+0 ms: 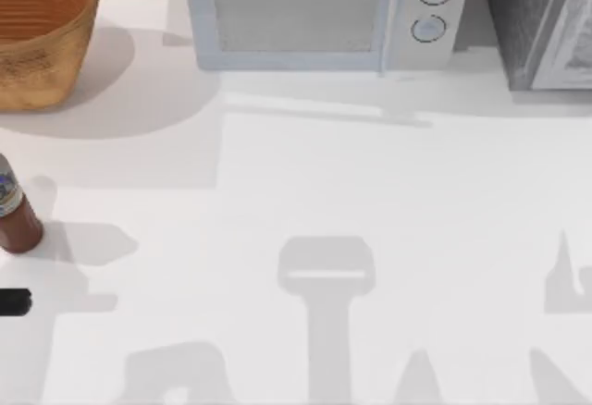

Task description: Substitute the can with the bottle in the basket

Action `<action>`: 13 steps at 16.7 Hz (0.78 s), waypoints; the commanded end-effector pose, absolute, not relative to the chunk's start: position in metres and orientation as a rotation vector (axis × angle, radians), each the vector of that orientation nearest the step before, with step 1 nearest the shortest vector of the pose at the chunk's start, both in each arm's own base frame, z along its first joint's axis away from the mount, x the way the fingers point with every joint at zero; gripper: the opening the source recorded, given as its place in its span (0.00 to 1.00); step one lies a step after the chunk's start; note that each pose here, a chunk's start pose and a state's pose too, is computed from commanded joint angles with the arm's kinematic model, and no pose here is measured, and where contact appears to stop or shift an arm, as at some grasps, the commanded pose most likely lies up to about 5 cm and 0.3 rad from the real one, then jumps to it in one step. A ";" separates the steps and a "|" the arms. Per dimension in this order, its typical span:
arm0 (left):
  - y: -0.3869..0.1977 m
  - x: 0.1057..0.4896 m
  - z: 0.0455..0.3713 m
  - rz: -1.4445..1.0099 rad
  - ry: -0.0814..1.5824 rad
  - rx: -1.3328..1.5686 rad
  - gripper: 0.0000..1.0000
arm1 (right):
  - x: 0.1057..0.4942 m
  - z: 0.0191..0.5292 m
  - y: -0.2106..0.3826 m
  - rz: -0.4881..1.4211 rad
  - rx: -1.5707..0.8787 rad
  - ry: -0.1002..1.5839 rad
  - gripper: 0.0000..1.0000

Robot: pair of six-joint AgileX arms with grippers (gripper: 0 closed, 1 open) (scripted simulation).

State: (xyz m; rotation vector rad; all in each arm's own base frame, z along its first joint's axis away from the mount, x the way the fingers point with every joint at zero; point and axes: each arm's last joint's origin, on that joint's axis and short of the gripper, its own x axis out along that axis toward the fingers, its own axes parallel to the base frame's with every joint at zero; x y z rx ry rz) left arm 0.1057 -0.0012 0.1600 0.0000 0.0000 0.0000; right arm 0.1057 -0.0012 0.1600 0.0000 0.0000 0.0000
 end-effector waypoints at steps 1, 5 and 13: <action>-0.001 0.106 0.160 0.000 0.000 0.000 0.00 | 0.106 0.160 -0.001 0.000 0.000 0.000 1.00; -0.002 0.106 0.164 -0.009 -0.005 0.000 0.00 | 0.106 0.160 -0.001 0.000 0.000 0.000 1.00; -0.014 0.132 0.233 -0.237 -0.126 -0.017 0.00 | 0.106 0.160 -0.001 0.000 0.000 0.000 1.00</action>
